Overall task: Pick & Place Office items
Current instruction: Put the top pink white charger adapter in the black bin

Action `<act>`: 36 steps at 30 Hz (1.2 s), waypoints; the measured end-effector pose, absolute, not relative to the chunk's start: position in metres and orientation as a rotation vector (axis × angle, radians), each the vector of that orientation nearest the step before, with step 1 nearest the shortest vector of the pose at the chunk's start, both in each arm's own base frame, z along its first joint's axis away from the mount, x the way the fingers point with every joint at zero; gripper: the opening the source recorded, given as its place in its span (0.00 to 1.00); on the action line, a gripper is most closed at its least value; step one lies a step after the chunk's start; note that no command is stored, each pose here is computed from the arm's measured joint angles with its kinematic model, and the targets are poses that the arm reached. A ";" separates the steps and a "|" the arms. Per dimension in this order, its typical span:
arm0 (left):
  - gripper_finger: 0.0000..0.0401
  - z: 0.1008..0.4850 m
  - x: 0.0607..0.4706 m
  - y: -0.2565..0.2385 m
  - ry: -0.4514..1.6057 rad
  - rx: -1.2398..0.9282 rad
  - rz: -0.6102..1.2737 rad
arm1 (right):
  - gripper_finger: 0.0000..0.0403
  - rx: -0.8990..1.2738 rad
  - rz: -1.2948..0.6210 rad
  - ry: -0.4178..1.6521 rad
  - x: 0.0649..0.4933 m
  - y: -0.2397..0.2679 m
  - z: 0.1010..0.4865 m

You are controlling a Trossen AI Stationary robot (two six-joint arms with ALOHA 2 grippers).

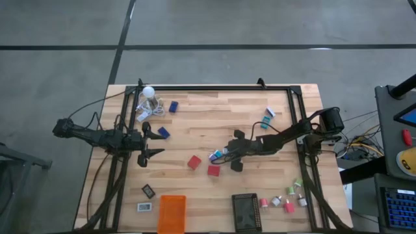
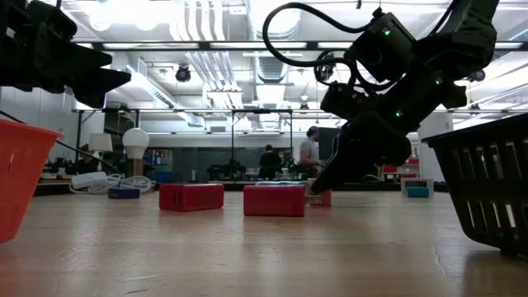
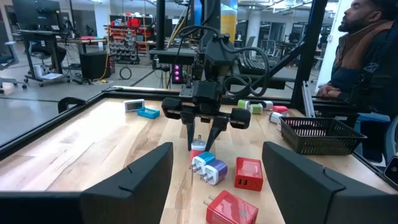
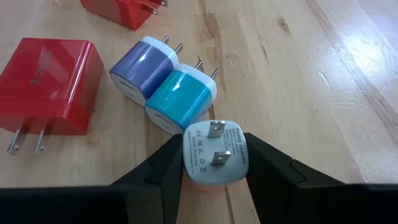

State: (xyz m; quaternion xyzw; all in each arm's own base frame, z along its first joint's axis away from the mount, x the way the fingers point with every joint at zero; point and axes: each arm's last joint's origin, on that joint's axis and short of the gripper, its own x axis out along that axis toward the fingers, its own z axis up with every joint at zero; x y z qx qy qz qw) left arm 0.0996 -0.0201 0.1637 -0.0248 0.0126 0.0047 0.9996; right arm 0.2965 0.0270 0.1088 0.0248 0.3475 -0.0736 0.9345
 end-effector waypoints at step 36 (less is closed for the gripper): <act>0.63 0.163 0.100 -0.020 0.031 -0.047 0.010 | 0.37 0.540 -0.040 0.797 0.211 0.127 0.255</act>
